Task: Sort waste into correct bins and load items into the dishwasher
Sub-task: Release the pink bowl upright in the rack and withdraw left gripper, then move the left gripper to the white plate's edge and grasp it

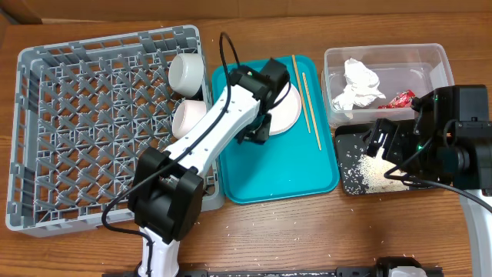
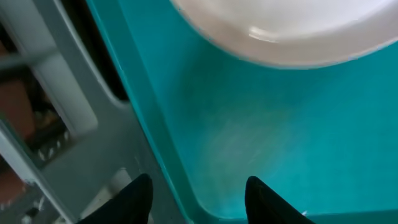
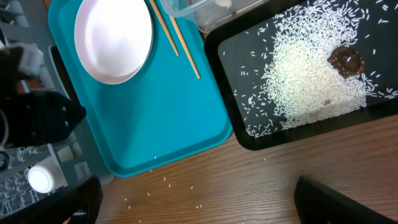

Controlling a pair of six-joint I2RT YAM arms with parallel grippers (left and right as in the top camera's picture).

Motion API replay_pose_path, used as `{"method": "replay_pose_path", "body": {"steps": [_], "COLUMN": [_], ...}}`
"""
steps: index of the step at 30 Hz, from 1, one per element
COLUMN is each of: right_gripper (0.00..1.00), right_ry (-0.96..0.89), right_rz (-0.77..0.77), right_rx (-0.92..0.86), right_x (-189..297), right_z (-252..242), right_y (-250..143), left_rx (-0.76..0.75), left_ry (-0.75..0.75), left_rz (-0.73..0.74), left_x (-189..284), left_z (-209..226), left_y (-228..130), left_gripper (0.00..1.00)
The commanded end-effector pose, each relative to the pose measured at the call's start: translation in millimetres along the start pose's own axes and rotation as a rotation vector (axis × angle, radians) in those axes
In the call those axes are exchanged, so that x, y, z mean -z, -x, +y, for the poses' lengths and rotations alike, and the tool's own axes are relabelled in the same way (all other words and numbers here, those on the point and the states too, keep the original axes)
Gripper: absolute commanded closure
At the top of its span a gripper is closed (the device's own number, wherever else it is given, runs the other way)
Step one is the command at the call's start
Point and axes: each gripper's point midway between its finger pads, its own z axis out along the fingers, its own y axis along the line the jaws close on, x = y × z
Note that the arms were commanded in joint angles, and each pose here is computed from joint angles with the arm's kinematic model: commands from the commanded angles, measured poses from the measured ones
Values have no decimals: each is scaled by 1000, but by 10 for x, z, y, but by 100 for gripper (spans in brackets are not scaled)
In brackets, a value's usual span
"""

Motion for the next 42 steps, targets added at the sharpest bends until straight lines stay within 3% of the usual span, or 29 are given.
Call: {"method": "replay_pose_path", "body": {"steps": [1, 9, 26, 42], "right_gripper": [0, 0, 0, 0], "right_ry": [3, 3, 3, 3], "right_rz": [-30, -30, -30, -30], "right_rx": [11, 11, 11, 11], "right_x": [60, 60, 60, 60], "right_z": [21, 21, 21, 21], "right_y": [51, 51, 51, 51], "left_rx": [26, 11, -12, 35], "left_ry": [15, 65, 129, 62], "left_rz": [79, 167, 186, 92], "left_x": [-125, -176, -32, -71], "left_z": [21, 108, 117, 272], "left_y": [-197, -444, -640, -934], "left_gripper": [51, 54, 54, 50]}}
